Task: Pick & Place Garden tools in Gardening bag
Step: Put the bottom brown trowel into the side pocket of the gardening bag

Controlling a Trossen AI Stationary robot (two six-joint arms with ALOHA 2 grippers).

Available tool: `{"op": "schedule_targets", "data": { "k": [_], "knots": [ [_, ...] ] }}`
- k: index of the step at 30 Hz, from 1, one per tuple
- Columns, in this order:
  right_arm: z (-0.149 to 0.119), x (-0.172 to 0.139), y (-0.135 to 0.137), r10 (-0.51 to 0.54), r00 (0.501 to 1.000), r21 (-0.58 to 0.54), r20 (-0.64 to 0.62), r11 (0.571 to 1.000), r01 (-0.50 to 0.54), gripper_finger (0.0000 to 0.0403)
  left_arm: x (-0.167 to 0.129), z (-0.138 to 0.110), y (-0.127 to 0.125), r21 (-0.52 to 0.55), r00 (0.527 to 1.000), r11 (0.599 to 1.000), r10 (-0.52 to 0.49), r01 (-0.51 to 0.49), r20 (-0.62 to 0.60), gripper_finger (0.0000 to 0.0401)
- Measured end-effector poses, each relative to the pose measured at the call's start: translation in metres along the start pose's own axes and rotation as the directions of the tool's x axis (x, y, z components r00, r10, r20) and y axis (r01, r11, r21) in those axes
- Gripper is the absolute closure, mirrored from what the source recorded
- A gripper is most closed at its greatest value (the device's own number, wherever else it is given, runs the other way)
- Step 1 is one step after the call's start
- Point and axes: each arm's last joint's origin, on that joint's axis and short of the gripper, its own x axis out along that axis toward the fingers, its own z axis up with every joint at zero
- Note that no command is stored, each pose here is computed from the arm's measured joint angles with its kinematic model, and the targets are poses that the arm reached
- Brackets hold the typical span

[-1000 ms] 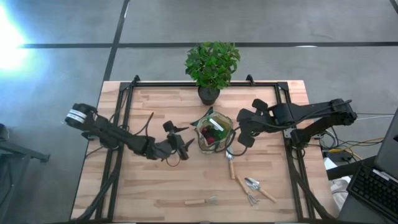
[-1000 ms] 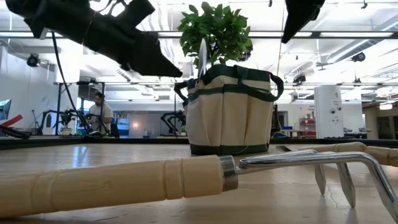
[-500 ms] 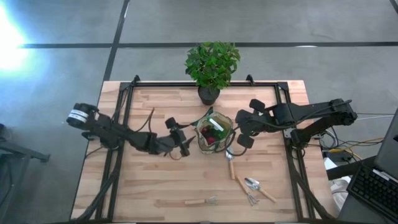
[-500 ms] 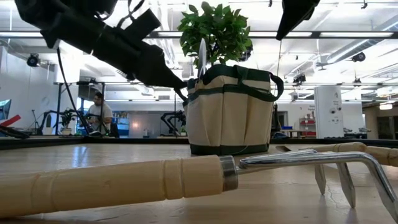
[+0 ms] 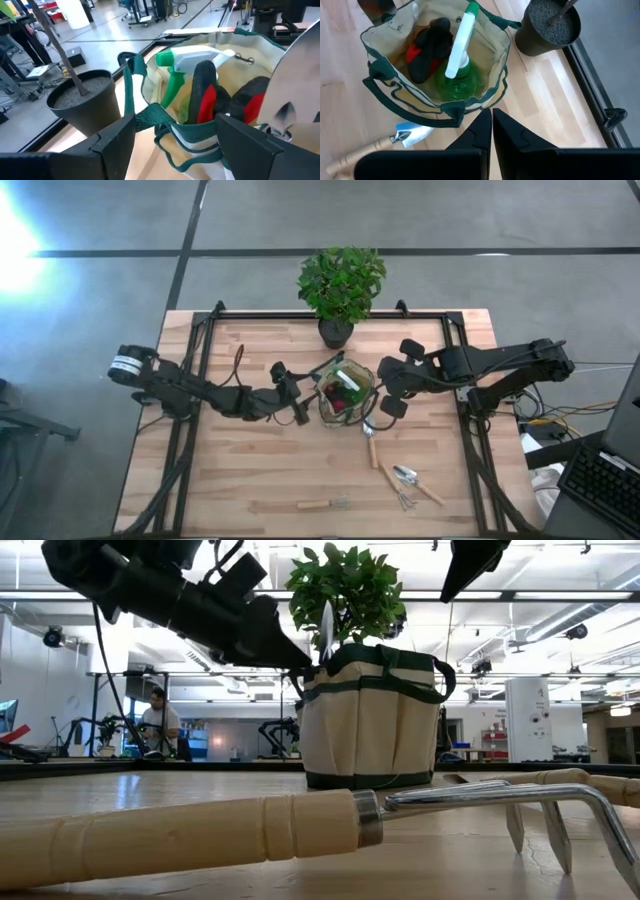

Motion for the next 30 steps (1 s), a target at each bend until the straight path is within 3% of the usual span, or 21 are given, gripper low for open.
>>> {"op": "schedule_targets", "data": {
  "k": [12, 19, 25, 30],
  "knots": [
    [0.000, 0.000, 0.000, 0.005, 1.000, 0.000, -0.002, 1.000, -0.005, 0.0394, 0.000, 0.001, 0.000, 0.006, 1.000, 1.000, -0.012, 0.012, 0.005, 0.0128],
    [0.002, -0.001, 0.010, 0.133, 0.991, -0.005, 0.010, 0.991, -0.133, 0.0394, -0.006, 0.003, 0.004, 0.067, 0.999, 0.997, 0.031, -0.029, -0.026, 0.0130],
    [0.001, -0.004, 0.016, 0.155, 0.988, -0.041, 0.024, 0.987, -0.154, 0.0394, -0.018, 0.003, 0.005, 0.072, 0.975, 0.979, -0.181, 0.191, -0.125, 0.0131],
    [0.004, -0.004, 0.017, 0.163, 0.985, -0.033, 0.056, 0.986, -0.161, 0.0394, -0.017, -0.004, 0.003, 0.080, 0.962, 0.971, -0.207, 0.224, -0.178, 0.0132]
  ]
}}
